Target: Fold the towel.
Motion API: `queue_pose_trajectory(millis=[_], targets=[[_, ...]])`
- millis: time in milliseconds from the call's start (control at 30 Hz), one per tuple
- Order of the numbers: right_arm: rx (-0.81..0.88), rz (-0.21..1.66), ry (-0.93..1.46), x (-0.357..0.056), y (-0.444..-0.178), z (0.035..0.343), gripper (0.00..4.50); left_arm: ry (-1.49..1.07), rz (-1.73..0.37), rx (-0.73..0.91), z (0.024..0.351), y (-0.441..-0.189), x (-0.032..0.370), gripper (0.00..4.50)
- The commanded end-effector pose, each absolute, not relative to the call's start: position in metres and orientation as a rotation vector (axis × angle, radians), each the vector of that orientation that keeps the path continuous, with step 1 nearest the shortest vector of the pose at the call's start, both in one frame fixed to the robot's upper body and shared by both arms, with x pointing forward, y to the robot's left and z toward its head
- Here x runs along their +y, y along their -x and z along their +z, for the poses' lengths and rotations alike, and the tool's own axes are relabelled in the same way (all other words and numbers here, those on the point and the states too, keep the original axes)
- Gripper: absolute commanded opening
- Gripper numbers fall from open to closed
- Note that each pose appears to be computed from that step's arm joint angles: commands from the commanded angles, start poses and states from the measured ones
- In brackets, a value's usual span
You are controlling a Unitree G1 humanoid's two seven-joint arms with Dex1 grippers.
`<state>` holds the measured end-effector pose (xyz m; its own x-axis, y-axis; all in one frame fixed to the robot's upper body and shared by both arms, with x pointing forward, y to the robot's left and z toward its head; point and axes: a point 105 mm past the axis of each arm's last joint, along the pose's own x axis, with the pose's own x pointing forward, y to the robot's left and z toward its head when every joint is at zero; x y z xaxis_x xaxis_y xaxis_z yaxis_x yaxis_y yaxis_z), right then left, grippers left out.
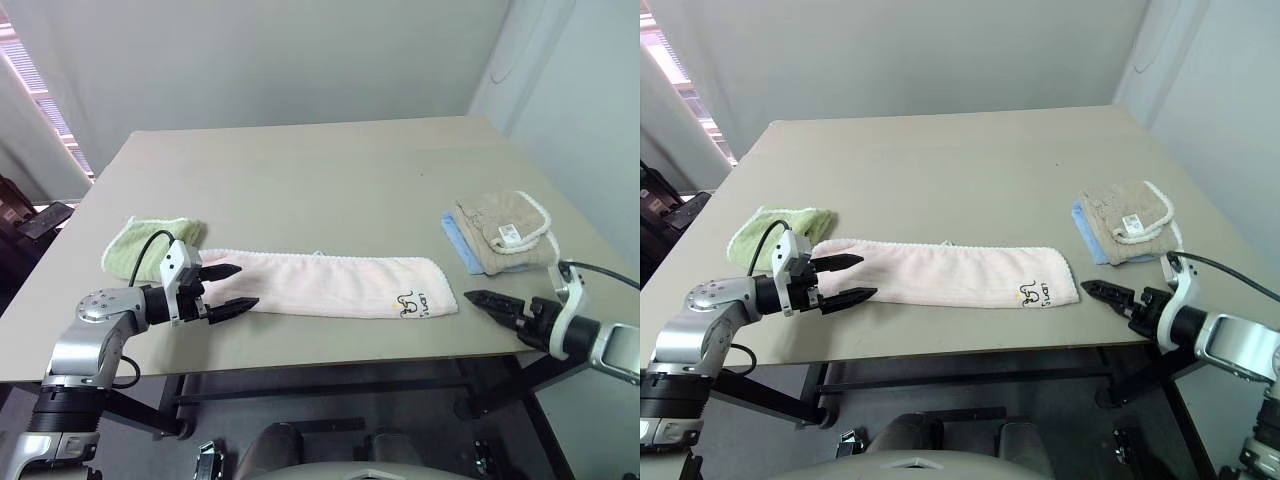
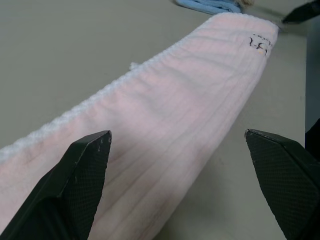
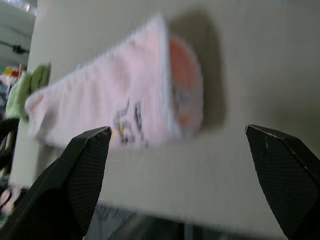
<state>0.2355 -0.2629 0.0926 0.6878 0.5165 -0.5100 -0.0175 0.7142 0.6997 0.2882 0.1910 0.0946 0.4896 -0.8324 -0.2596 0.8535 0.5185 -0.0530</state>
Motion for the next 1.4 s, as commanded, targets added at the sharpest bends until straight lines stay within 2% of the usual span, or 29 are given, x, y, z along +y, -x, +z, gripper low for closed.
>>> queue_pose_trajectory(millis=[33,200,400,733,833,1133,1167,1400], targets=[[0.761,0.379,-0.748,-0.247,-0.234,0.092,4.49,-0.109,-1.055,0.229,0.102,-0.294,0.18,4.5],[0.768,0.37,-0.831,-0.226,-0.247,0.08,4.49,-0.115,-1.065,0.222,0.102,-0.299,0.174,4.5],[0.747,0.236,-0.932,-0.225,-0.264,0.068,4.49,-0.122,-1.061,0.222,0.102,-0.3,0.175,4.5],[0.743,0.251,-1.017,-0.201,-0.275,0.068,4.49,-0.131,-1.043,0.224,0.101,-0.301,0.176,4.5],[0.733,0.265,-1.031,-0.196,-0.279,0.069,3.58,-0.134,-1.042,0.224,0.1,-0.302,0.176,4.5],[0.725,0.24,-1.096,-0.198,-0.277,0.069,0.23,-0.141,-1.026,0.217,0.099,-0.306,0.177,4.5],[0.72,0.239,-1.103,-0.2,-0.277,0.071,0.02,-0.142,-1.024,0.218,0.098,-0.306,0.178,4.5],[0.696,0.283,-1.11,-0.219,-0.259,0.075,0.02,-0.141,-1.014,0.219,0.095,-0.308,0.178,4.5]])
